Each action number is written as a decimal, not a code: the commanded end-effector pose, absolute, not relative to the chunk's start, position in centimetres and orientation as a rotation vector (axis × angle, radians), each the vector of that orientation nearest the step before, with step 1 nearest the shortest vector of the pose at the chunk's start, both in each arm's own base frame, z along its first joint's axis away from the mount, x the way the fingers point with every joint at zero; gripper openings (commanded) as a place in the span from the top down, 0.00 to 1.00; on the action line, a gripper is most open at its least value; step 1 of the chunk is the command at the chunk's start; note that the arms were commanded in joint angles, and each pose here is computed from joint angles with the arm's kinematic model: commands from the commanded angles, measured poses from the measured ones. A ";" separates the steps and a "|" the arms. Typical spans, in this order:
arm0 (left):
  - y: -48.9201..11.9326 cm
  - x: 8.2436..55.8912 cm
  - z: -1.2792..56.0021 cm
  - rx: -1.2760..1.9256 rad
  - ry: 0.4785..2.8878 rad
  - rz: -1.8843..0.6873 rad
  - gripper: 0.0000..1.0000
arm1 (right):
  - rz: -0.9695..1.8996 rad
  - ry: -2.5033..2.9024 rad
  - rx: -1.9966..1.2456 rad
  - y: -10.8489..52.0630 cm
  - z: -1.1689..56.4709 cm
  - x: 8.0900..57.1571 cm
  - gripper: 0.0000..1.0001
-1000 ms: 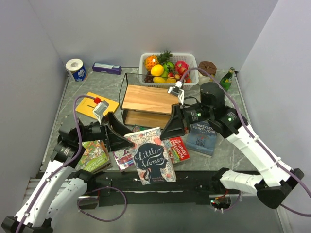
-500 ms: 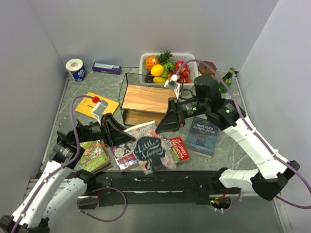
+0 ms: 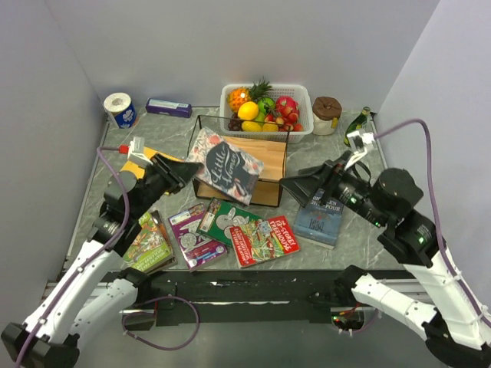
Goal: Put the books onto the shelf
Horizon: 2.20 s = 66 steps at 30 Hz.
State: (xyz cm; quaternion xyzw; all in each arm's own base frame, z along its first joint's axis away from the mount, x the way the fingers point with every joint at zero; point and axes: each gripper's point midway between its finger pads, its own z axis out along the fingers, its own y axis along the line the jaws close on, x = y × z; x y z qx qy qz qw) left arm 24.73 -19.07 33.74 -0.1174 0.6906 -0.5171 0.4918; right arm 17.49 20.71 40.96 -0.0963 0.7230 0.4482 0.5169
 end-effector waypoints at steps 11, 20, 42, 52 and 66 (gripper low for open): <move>-19.6 33.1 38.7 -0.603 1.360 -1.414 0.99 | 1.004 1.671 -0.046 18.9 36.9 19.5 0.01; -20.2 37.0 32.4 -0.756 1.604 -1.212 0.81 | 1.005 1.698 -0.055 19.4 35.1 19.8 0.02; -18.0 36.3 31.2 -0.709 2.025 -0.723 0.29 | 0.874 1.744 -0.066 19.2 33.8 21.8 0.02; -14.2 35.9 33.7 -0.696 1.976 -0.490 0.29 | 0.865 1.779 -0.108 20.3 33.4 22.5 0.03; -9.5 36.2 32.4 -0.843 1.845 -0.377 0.29 | 1.011 1.888 -0.381 26.3 33.0 22.8 0.80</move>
